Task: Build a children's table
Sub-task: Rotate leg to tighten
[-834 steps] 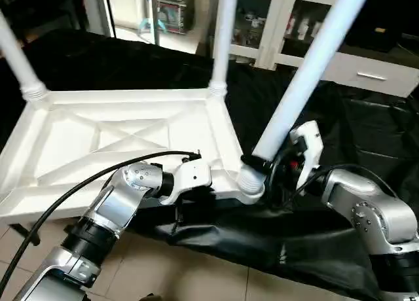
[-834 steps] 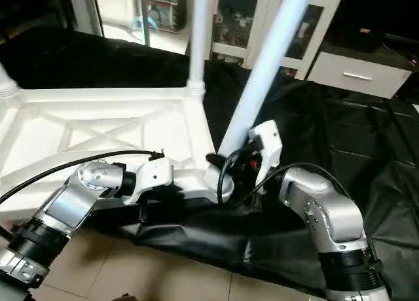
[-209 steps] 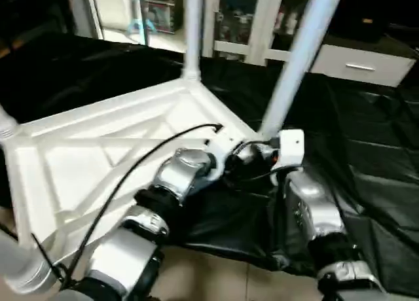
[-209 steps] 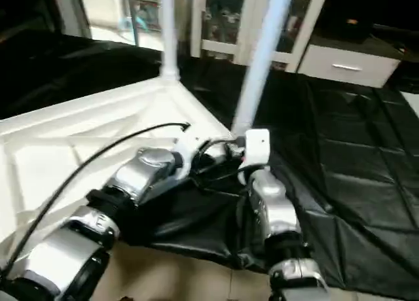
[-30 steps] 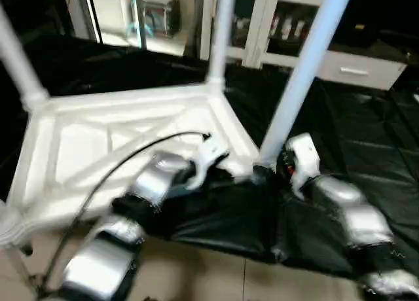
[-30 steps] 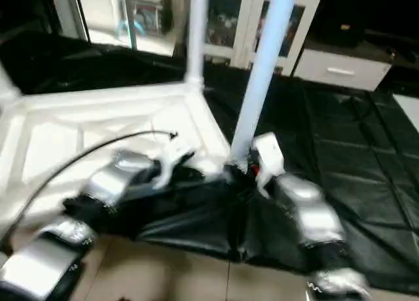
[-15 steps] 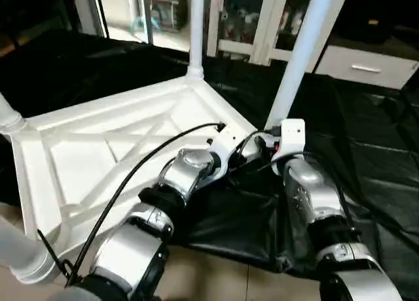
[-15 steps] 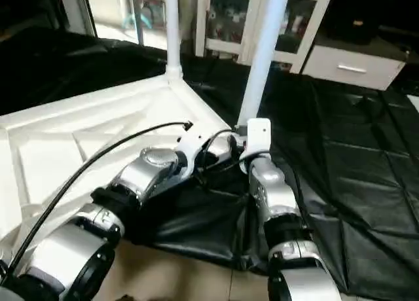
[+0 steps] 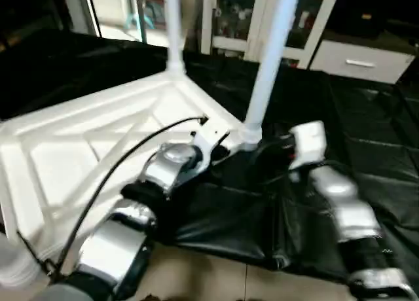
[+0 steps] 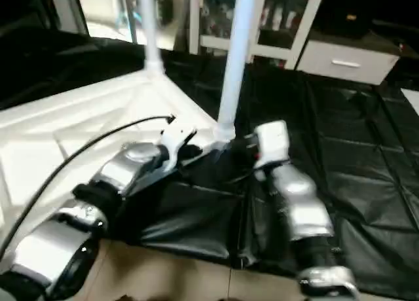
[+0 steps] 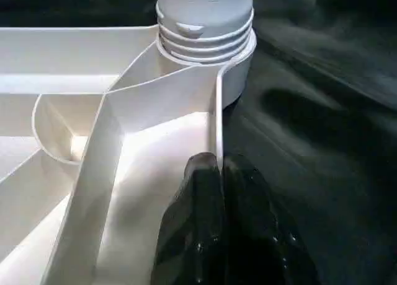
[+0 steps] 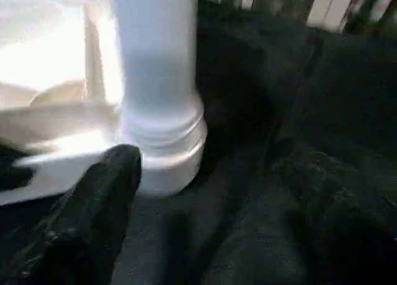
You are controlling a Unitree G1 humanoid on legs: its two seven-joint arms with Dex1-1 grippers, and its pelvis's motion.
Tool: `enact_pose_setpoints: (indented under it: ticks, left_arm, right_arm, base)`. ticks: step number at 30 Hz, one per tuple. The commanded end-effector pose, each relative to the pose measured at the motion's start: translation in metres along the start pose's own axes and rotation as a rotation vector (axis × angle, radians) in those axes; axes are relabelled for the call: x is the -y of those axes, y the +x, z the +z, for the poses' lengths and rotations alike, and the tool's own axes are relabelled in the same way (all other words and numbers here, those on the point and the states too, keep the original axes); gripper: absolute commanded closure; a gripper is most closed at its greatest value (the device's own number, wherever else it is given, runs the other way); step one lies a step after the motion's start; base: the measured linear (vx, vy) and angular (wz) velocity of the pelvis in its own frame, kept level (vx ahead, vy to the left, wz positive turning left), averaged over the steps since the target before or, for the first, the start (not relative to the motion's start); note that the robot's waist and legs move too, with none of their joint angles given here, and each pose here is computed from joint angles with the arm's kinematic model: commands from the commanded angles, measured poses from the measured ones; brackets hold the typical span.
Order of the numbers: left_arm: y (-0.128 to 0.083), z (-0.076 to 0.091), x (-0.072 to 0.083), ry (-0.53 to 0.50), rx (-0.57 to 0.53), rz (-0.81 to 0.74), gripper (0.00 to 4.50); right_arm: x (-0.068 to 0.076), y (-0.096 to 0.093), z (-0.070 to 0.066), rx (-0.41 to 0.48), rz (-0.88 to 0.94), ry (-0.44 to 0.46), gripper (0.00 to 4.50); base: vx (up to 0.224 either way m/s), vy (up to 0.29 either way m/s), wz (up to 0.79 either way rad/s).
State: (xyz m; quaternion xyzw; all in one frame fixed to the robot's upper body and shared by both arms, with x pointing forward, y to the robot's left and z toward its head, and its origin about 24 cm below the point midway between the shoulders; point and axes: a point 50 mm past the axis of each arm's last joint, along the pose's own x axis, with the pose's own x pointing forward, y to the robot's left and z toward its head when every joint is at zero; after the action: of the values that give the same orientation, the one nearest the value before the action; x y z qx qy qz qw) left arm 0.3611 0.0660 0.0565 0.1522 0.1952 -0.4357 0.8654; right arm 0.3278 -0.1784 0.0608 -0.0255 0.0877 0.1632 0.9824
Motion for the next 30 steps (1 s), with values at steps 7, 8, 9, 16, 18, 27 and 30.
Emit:
enact_pose_setpoints:
  ticks: [7, 8, 9, 16, 18, 27, 30]
  left_arm:
    - [-0.015, -0.023, 0.037, 0.116, -0.015, -0.482, 4.5]
    - [-0.018, -0.024, 0.041, 0.124, -0.015, -0.533, 4.5]
    - [-0.019, -0.025, 0.043, 0.128, -0.016, -0.565, 4.5]
    - [-0.025, -0.024, 0.047, 0.142, -0.027, -0.625, 4.5]
    - [-0.026, -0.024, 0.047, 0.146, -0.029, -0.631, 4.5]
    - [-0.029, -0.022, 0.045, 0.154, -0.035, -0.633, 4.5]
    - [-0.03, -0.022, 0.044, 0.152, -0.039, -0.63, 4.5]
  right_arm:
    - [0.007, -0.045, 0.0, -0.114, 0.527, -0.027, 0.03]
    - [0.009, -0.051, -0.003, -0.141, 0.576, -0.042, 0.03]
    - [0.01, -0.054, -0.005, -0.158, 0.604, -0.052, 0.03]
    - [0.011, -0.059, -0.01, -0.238, 0.689, -0.154, 0.03]
    - [0.009, -0.056, -0.01, -0.239, 0.697, -0.17, 0.03]
    - [0.003, -0.052, -0.012, -0.258, 0.757, -0.208, 0.29]
    - [0.005, -0.051, -0.01, -0.255, 0.761, -0.209, 0.49]
  base:
    - [0.0, 0.0, 0.0]
    - [0.0, 0.0, 0.0]
    - [0.0, 0.0, 0.0]
    - [0.0, 0.0, 0.0]
    - [0.0, 0.0, 0.0]
    - [0.0, 0.0, 0.0]
    - [0.0, 0.0, 0.0]
